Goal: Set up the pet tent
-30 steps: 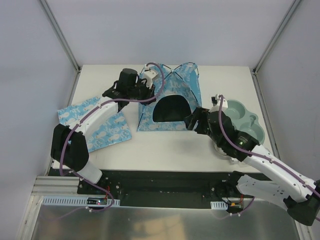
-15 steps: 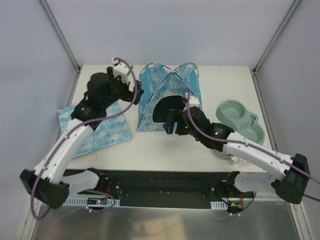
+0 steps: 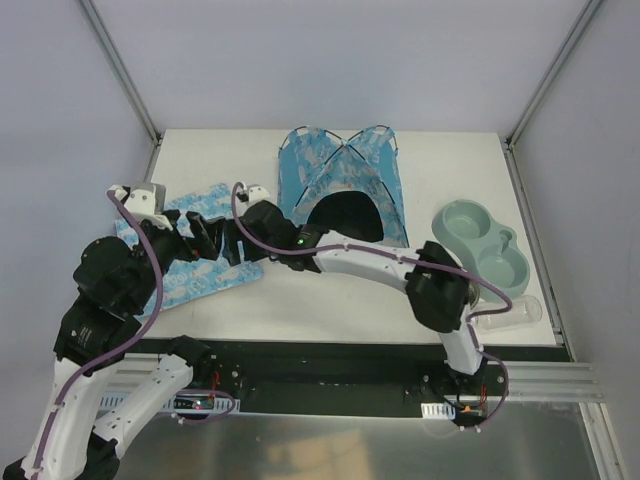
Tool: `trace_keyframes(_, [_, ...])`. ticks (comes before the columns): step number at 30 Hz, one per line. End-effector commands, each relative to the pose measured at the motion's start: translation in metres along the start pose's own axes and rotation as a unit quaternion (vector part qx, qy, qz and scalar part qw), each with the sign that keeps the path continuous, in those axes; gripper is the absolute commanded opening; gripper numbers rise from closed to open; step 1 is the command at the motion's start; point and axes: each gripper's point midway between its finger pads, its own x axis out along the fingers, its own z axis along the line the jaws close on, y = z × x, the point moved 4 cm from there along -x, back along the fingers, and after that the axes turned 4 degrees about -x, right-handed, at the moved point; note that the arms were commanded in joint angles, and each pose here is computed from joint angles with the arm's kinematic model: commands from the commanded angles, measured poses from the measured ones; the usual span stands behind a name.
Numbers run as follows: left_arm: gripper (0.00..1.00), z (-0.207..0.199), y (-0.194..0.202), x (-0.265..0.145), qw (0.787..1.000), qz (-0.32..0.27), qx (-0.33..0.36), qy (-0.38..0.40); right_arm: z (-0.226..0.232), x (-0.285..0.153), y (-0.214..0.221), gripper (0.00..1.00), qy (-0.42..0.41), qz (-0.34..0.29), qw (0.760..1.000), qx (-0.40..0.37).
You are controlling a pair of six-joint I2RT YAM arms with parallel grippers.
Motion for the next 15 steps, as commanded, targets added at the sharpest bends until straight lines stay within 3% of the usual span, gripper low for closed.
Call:
trace_keyframes(1, [0.99,0.012,0.018,-0.018,0.998,0.031,-0.033,-0.041,0.002,0.037,-0.023,0.8,0.001,-0.015,1.0,-0.012])
trace_keyframes(15, [0.99,0.014,0.032,-0.034,0.994,0.071,-0.057,-0.053,-0.054,0.117,0.035,0.9,0.076,0.054,0.992,-0.079])
